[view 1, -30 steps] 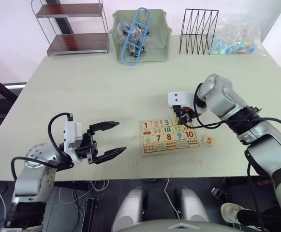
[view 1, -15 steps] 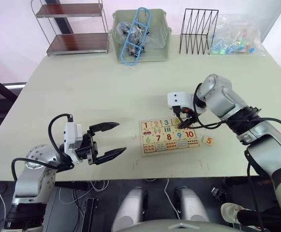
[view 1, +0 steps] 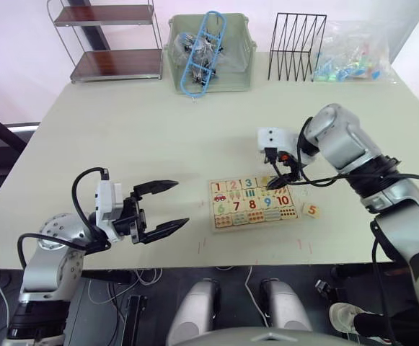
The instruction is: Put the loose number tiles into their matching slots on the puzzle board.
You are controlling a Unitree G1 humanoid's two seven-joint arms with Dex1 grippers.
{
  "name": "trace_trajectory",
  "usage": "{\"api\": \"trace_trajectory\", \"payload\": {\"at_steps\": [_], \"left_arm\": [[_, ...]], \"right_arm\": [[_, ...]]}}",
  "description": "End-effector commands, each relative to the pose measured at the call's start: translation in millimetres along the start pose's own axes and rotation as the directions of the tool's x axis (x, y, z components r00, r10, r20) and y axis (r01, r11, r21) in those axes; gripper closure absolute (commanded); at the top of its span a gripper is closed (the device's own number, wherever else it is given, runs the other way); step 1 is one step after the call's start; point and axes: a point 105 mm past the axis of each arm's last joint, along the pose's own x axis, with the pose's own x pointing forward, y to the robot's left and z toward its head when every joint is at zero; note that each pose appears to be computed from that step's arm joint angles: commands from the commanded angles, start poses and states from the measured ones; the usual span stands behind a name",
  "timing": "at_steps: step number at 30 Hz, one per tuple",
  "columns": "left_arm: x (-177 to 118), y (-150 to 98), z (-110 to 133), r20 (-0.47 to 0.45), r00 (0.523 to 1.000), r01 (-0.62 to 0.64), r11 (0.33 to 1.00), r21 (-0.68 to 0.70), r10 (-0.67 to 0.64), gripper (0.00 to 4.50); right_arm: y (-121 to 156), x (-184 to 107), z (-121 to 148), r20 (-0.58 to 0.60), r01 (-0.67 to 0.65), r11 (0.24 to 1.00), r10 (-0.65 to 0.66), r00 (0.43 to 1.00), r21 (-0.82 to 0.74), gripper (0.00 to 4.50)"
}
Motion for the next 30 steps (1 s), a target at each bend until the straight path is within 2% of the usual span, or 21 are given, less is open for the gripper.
{"api": "trace_trajectory", "payload": {"at_steps": [1,2,4,5,7,9,10,17,21,25,30], "left_arm": [[-0.8,1.2,8.7,0.025,1.000,0.005,1.000,0.029,-0.005,0.00],[-0.9,1.3,8.8,0.024,1.000,0.006,1.000,0.029,-0.006,0.00],[-1.0,1.4,9.0,0.024,1.000,0.007,1.000,0.030,-0.008,0.00],[-0.9,1.6,9.0,0.024,1.000,0.009,1.000,0.030,-0.009,0.00],[-0.3,2.1,9.0,0.023,1.000,0.012,0.999,0.030,-0.013,0.00],[0.3,2.7,9.0,0.023,1.000,0.015,0.999,0.031,-0.016,0.00],[0.4,2.8,9.0,0.023,1.000,0.016,0.999,0.032,-0.016,0.00],[0.7,3.0,8.7,0.022,1.000,0.015,0.999,0.032,-0.016,0.00],[0.5,3.0,8.2,0.020,1.000,0.014,0.999,0.031,-0.015,0.00],[0.7,2.6,7.6,0.018,1.000,0.013,0.999,0.031,-0.013,0.00],[-0.2,1.8,7.2,0.016,1.000,0.010,0.999,0.031,-0.010,0.00]], "right_arm": [[-3.6,-12.5,5.0,0.092,0.050,0.999,-0.052,0.994,0.017,0.62],[-4.2,-13.6,4.5,0.107,0.057,0.998,-0.060,0.992,0.023,0.95],[-4.8,-15.1,3.7,0.128,0.068,0.997,-0.071,0.989,0.025,2.00],[-5.5,-16.1,3.1,0.155,0.077,0.997,-0.081,0.985,0.030,2.31],[-5.1,-17.4,4.2,0.224,0.085,0.996,-0.089,0.971,0.030,3.40],[-4.9,-16.6,2.3,0.271,0.095,0.995,-0.102,0.957,0.038,4.26],[-4.8,-15.8,2.0,0.291,0.100,0.994,-0.108,0.951,0.041,4.40],[0.2,-6.7,-2.1,0.453,0.099,0.992,-0.124,0.883,0.078,4.40],[3.0,0.1,-6.4,0.498,0.098,0.992,-0.125,0.858,0.081,4.40],[4.8,7.6,-9.0,0.522,0.096,0.991,-0.128,0.843,0.089,4.40],[7.8,20.3,-22.4,0.488,0.096,0.992,-0.126,0.864,0.087,4.40]]}}
